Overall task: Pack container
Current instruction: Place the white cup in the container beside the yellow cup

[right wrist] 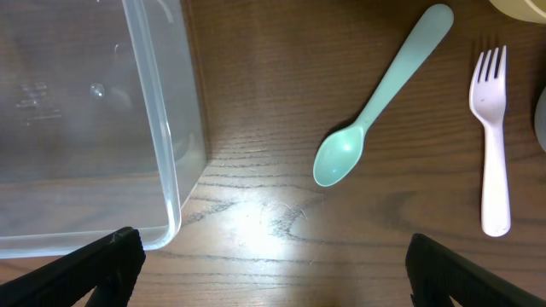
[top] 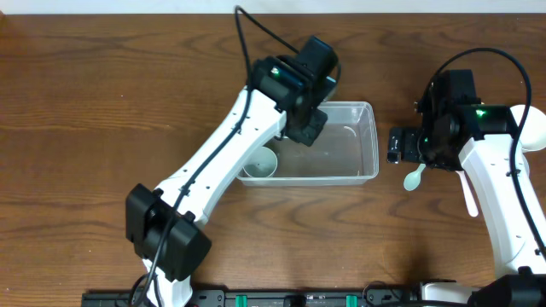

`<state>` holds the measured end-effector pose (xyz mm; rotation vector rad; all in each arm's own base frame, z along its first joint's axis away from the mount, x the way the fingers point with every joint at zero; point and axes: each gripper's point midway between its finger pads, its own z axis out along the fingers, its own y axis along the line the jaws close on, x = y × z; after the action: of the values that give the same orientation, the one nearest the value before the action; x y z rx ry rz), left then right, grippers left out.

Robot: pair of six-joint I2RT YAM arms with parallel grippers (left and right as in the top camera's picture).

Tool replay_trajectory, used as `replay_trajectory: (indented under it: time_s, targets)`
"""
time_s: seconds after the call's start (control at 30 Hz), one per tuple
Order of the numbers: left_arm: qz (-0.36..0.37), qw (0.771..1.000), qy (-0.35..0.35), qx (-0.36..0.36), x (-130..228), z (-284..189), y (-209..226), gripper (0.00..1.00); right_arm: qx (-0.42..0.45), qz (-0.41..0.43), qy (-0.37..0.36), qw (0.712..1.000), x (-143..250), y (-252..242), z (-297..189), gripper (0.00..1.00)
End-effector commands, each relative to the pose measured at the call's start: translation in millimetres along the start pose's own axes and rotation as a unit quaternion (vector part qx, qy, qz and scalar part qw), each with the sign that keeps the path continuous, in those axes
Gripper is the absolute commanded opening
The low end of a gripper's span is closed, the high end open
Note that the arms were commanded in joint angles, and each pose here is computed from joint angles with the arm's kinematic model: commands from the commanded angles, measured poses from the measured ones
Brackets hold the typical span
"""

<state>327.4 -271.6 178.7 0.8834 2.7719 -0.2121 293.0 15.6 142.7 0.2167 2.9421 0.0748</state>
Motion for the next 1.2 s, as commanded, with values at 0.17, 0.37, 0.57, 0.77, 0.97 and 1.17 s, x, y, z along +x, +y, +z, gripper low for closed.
replay_trajectory:
  time_s: [0.17,0.37,0.57,0.77,0.97,1.17]
  targets:
    - [0.013,0.997,0.071,-0.001,7.8,61.4,7.6,0.06,0.004,0.0,0.0,1.0,-0.4,-4.4,0.4,0.99]
    - [0.016,0.995,0.098,-0.019,11.5,91.8,16.5,0.06,0.004,0.0,0.0,1.0,-0.4,-4.4,0.4,0.99]
    - [0.02,0.994,0.095,-0.055,6.7,105.4,29.3,0.08,0.004,0.0,0.001,1.0,-0.3,-4.4,0.4,0.99]
    - [0.027,0.994,0.085,-0.065,1.1,107.1,32.8,0.17,0.004,0.0,0.001,1.0,-0.2,-4.4,0.4,0.99]
    - [0.027,0.994,0.084,-0.065,1.7,100.1,32.5,0.45,0.005,0.0,0.003,1.0,0.8,-4.6,0.4,0.99]
    - [0.028,0.994,0.037,-0.101,-12.3,48.9,41.4,0.63,0.005,0.0,0.003,1.0,0.7,-4.5,0.4,0.99]
